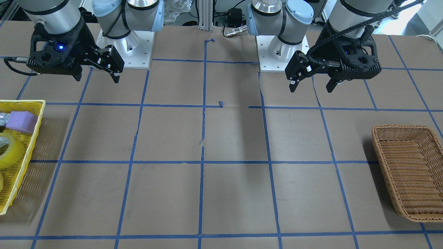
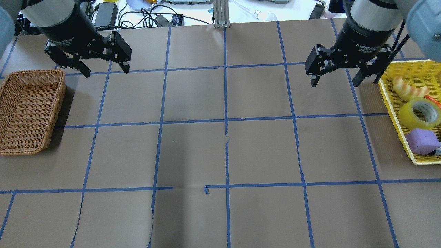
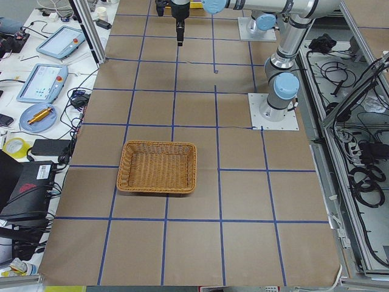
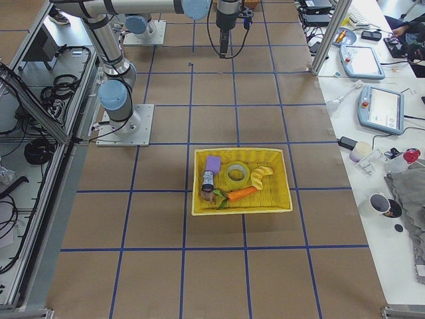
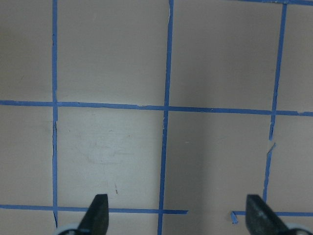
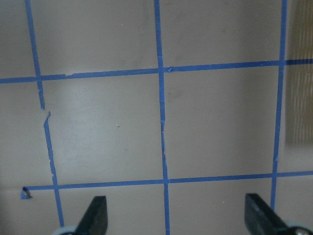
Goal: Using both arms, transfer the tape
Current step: 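Reach the right gripper down into the yellow basket to the tape roll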
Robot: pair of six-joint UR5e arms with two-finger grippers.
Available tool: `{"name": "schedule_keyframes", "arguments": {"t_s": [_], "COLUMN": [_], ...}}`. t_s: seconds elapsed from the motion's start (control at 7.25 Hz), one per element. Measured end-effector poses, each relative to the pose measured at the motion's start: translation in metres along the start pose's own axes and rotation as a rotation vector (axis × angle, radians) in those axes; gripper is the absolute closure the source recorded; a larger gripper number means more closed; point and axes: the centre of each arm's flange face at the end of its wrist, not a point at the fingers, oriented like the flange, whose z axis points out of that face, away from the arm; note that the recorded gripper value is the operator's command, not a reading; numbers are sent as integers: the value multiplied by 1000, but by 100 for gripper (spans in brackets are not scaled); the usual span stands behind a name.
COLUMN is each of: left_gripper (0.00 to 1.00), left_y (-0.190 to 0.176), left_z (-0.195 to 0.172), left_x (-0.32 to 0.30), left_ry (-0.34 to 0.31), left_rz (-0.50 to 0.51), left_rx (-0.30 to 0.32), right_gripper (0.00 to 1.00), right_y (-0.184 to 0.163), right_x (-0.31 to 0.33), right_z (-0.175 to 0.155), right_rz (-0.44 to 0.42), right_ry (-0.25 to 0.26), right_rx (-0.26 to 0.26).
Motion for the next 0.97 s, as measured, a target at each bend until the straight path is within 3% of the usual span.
{"name": "schedule_keyframes", "arguments": {"t_s": [0.28, 0.55, 0.97], "left_gripper": [0, 0, 0], "left_y": [0, 0, 0], "left_z": [0, 0, 0], "left_x": [0, 0, 0], "left_ry": [0, 0, 0], "left_rz": [0, 0, 0], "left_rx": [0, 0, -1], "right_gripper": [0, 0, 0], "right_y": [-32, -66, -115], "right_x": [75, 180, 302], "right_z": [19, 55, 148], "right_rz": [122, 231, 299], "right_ry": [46, 46, 48], "right_rx": [-31, -53, -23]}}
